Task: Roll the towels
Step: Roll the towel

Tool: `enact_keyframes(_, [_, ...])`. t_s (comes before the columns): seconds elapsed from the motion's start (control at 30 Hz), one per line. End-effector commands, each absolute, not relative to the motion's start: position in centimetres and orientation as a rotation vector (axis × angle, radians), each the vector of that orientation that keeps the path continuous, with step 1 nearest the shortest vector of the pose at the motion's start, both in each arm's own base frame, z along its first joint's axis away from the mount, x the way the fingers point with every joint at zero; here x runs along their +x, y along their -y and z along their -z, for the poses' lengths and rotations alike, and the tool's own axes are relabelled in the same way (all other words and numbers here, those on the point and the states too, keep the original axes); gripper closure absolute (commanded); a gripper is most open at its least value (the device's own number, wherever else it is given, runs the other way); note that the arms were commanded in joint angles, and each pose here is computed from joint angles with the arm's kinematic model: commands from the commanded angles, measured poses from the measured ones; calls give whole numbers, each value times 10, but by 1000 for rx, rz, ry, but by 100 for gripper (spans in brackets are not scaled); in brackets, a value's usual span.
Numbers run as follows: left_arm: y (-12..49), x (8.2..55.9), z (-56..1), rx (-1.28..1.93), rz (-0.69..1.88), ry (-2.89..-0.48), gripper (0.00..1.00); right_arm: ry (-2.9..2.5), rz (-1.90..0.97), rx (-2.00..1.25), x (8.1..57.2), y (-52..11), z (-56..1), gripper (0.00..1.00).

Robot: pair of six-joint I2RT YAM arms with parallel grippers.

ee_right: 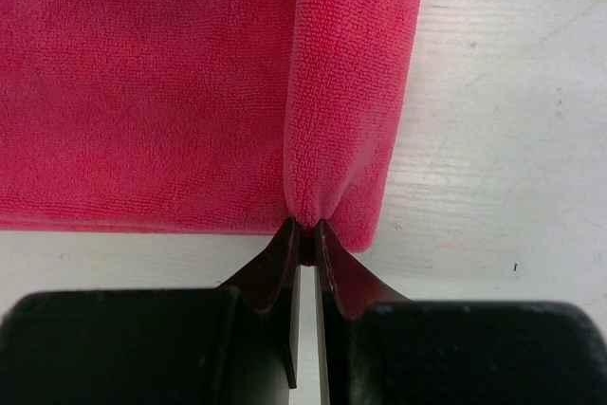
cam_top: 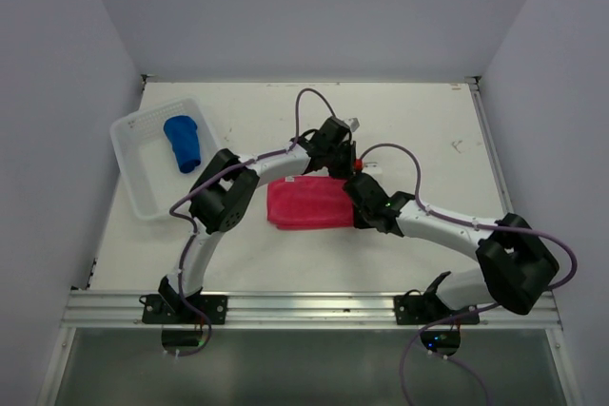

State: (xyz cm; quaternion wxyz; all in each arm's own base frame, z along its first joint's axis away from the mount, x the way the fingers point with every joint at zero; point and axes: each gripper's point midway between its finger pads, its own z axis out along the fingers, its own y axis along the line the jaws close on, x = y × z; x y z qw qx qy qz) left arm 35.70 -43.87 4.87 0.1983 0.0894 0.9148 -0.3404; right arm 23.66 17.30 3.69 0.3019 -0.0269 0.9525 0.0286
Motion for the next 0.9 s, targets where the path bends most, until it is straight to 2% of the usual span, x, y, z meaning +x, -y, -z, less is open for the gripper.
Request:
enact_keyframes(0.0, [436, 380, -70, 274, 934, -2446, 100, -2524, -117, -33, 240, -184, -36, 100])
enact_keyframes(0.07, [433, 380, -64, 280, 918, -2453, 100, -2531, -115, -30, 239, -184, -33, 100])
enact_keyframes(0.27, [425, 377, -48, 299, 859, -2469, 100, -2527, -143, 7, 240, -186, -32, 90])
enact_keyframes(0.37, [423, 377, -42, 303, 845, -2475, 100, -2521, -172, 32, 242, -187, -36, 88])
enact_keyframes(0.6, [424, 376, -33, 311, 826, -2480, 100, -2498, -299, 96, 246, -189, -56, 71])
enact_keyframes(0.87, [425, 372, -27, 321, 824, -2490, 100, -2424, -447, 208, 246, -177, -84, 60])
